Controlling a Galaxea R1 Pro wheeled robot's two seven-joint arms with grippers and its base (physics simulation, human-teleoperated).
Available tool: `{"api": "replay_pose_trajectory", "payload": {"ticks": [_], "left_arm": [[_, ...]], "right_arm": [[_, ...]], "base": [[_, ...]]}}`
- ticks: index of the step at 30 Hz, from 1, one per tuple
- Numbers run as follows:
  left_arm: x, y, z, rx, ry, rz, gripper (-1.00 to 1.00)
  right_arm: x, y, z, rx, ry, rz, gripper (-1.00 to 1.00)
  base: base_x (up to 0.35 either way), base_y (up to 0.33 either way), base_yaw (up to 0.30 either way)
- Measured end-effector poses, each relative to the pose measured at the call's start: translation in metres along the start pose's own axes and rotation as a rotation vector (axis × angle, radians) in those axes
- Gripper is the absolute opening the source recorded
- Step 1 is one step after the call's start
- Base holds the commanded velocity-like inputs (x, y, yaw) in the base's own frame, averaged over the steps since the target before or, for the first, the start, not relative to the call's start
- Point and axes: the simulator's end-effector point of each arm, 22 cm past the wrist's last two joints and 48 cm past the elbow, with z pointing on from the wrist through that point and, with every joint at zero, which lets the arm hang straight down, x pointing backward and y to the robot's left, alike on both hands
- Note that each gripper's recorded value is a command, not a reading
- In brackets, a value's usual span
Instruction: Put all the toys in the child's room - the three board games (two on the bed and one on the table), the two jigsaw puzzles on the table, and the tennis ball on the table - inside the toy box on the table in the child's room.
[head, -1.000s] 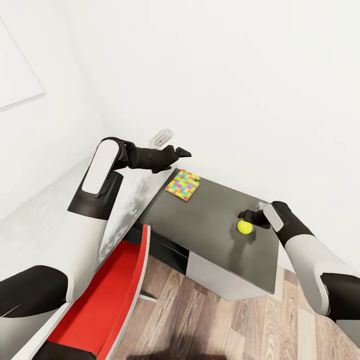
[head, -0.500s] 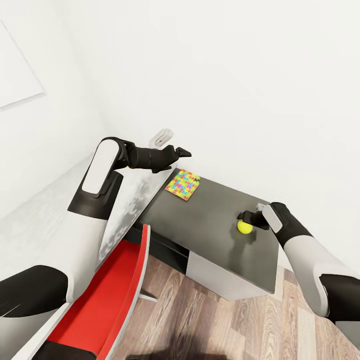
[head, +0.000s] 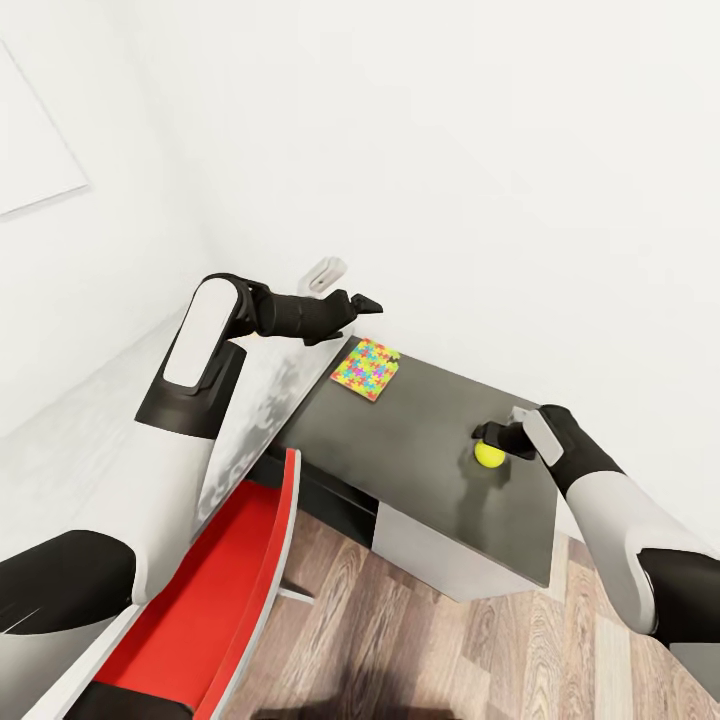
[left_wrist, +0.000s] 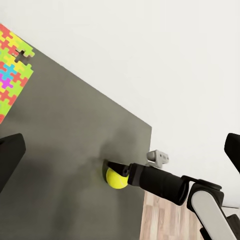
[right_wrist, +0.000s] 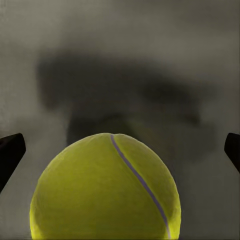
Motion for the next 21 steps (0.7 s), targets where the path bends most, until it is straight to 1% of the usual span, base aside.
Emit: {"api": "replay_pose_trajectory", "payload": {"ticks": [8,21], "left_arm": [[-0.0002,0.0000,-0.0001,0.000,0.000,0.000,1.00],[-0.0023,-0.0018,-0.0008,0.001,-0.003,0.003,1.00]], "right_arm": [[0.0007,0.0058,0.0001,-0.025,0.002,-0.001,1.00],[0.0037,0.0105,0.0011,-0.036,0.007,-0.003,1.00]], "base": [[0.000,0.000,0.000],[0.000,0.000,0.000]]}}
